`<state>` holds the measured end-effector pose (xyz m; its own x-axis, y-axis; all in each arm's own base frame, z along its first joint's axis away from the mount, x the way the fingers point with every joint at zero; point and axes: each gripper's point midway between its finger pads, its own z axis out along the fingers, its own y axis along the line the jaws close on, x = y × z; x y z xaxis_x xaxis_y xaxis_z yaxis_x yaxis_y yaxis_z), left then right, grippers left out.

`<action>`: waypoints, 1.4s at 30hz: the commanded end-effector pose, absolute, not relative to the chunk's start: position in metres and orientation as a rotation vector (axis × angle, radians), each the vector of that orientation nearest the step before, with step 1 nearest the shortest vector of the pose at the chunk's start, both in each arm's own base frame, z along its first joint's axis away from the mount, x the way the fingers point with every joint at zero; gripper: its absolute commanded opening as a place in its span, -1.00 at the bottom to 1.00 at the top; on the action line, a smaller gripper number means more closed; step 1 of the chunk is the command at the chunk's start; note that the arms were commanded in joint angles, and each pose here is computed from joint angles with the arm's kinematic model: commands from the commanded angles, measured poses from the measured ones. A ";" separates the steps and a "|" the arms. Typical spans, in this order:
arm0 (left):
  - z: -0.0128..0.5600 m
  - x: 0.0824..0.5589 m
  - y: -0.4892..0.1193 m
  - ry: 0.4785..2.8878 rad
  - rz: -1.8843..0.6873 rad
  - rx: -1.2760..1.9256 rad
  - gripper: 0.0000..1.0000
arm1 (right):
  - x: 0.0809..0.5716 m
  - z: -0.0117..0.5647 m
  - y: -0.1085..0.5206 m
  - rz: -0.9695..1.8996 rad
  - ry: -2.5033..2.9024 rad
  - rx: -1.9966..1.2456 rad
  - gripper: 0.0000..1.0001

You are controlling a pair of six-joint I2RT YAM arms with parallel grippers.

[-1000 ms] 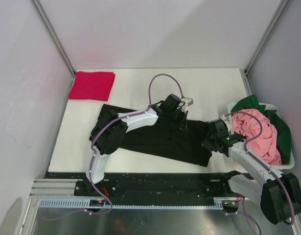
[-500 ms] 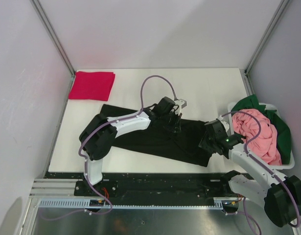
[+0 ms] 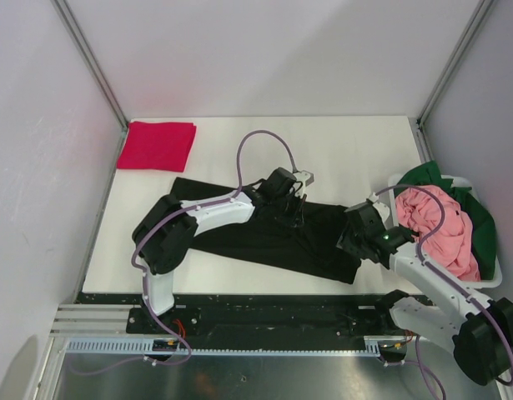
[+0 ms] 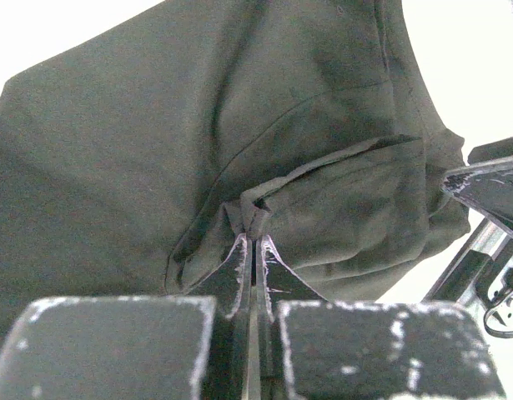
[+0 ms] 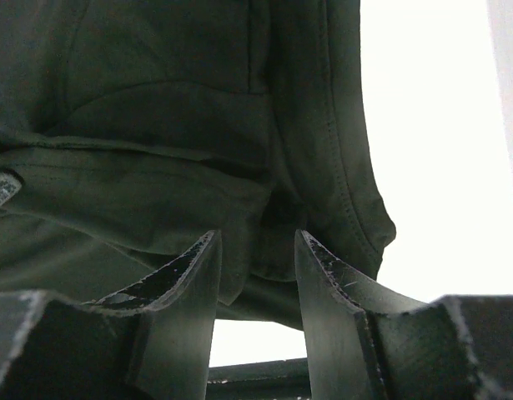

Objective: Fold and stack the t-shirts
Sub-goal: Fold the other side of the tshirt into a rectangle

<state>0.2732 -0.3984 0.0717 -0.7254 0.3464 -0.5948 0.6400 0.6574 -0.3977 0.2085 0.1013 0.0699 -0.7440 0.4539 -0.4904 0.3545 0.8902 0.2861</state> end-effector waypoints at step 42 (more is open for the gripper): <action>0.071 0.311 -0.435 2.338 -0.886 0.795 -0.10 | 0.230 0.072 0.088 0.122 2.430 0.593 -0.42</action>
